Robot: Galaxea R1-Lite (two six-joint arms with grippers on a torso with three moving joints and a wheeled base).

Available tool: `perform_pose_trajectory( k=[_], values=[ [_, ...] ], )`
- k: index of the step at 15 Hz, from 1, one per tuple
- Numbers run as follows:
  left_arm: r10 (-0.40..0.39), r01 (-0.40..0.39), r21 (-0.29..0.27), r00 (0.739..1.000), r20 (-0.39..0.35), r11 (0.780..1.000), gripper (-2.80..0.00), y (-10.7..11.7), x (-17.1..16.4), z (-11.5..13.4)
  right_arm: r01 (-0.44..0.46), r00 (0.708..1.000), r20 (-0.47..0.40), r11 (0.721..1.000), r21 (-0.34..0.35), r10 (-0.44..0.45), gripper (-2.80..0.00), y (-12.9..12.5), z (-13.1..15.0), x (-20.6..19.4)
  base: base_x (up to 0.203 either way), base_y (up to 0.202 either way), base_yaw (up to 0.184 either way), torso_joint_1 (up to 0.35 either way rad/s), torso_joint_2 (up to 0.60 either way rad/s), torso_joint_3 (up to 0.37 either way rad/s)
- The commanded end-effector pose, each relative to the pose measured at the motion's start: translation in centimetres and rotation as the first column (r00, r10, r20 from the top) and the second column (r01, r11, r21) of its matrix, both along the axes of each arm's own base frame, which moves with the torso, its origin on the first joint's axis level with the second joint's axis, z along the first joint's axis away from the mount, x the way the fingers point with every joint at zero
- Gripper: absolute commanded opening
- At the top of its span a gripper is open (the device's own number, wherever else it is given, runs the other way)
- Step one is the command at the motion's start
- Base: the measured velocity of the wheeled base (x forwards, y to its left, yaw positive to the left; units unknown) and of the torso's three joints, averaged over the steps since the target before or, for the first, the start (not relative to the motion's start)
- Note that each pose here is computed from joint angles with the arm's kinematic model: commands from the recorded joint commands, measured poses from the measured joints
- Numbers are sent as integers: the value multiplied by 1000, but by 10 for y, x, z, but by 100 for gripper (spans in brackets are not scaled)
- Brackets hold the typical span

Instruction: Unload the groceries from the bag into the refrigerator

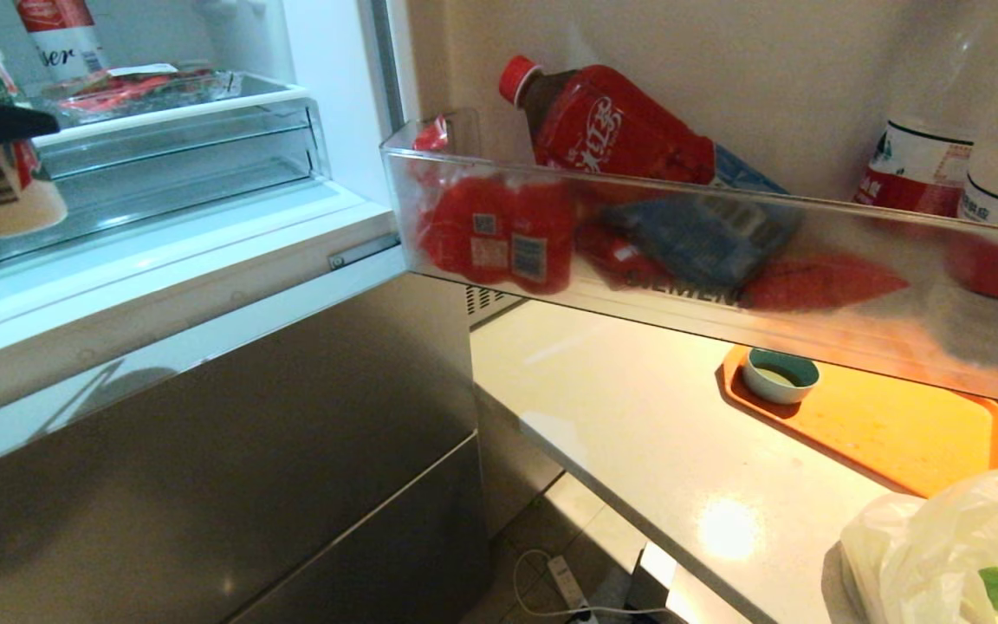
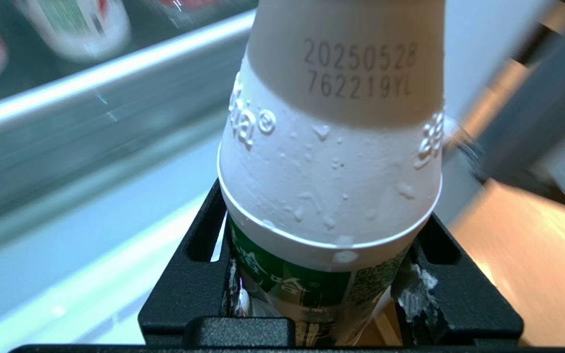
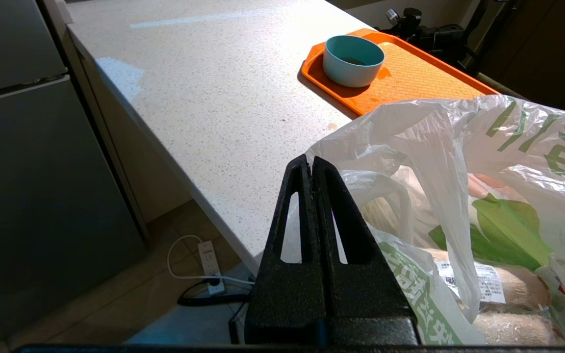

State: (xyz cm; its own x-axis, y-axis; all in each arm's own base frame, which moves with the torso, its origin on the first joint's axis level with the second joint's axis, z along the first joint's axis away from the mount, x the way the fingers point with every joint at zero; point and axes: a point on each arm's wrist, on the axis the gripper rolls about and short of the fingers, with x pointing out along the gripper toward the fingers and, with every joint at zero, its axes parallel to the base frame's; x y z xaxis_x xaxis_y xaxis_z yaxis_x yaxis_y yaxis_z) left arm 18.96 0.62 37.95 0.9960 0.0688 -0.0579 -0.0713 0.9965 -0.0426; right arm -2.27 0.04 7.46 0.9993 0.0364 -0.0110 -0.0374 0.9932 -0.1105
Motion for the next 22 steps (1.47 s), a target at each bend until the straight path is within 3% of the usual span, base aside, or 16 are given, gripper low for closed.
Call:
perform_pose_trajectory(
  k=[1,5,12,22],
  values=[
    [45,-45,1,999,-11,999,-280,2,40,-6,-1,1000,0,1000,-1,1,-280,0,0,0,0,0,0,0,0,0],
    [106,-107,4,994,36,994,-280,4,59,4,-2,1000,0,1000,-1,2,-280,0,0,0,0,0,0,0,0,0],
    [170,-175,52,981,93,983,-280,21,63,21,-1,1000,0,1000,-1,1,-280,0,0,0,0,0,0,0,0,0],
    [205,-210,47,974,93,977,-280,31,82,19,-1,1000,0,1000,-1,1,-280,0,0,0,0,0,0,0,0,0]
  ],
)
